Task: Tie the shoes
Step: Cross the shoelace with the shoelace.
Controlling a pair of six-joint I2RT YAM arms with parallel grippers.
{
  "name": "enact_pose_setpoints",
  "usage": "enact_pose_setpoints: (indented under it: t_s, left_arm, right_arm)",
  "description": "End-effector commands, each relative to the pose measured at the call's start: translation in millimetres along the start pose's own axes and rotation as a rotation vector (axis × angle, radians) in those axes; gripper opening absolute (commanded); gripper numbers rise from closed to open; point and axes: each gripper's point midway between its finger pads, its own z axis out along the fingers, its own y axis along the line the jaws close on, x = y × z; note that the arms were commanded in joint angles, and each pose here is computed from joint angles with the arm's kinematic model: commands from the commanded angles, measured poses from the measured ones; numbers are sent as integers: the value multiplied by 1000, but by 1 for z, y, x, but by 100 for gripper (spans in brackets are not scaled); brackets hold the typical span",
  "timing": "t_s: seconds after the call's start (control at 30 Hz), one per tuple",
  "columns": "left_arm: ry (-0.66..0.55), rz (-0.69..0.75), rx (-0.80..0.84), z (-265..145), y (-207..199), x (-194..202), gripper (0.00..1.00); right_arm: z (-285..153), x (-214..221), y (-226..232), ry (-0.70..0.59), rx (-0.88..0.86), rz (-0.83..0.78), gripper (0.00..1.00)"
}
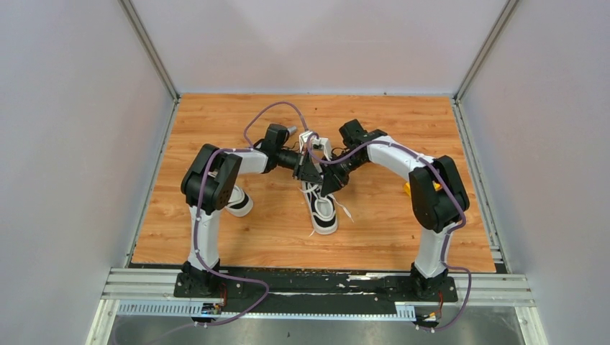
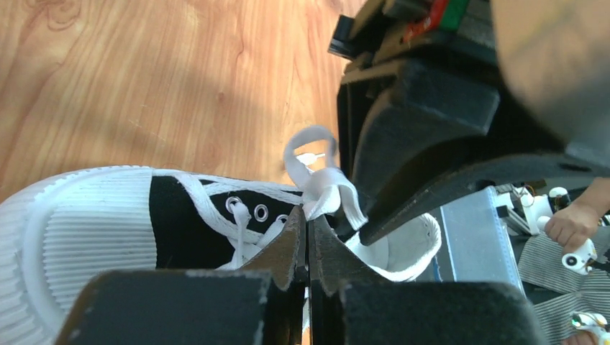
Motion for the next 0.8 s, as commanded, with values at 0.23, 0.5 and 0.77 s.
enact_pose_setpoints:
  t_s: [0.23, 0.5, 0.77]
  left_arm:
    - [27, 38, 31, -3, -2, 11, 0]
    - [65, 26, 35, -4, 0, 18, 0]
    - [60, 25, 44, -2, 2, 11, 0]
  right_arm:
    - [-27, -21, -6, -96, 27, -55, 36]
    - [-51, -19, -13, -127, -27, -20, 42]
    - [-41, -27, -31, -145, -70, -22, 42]
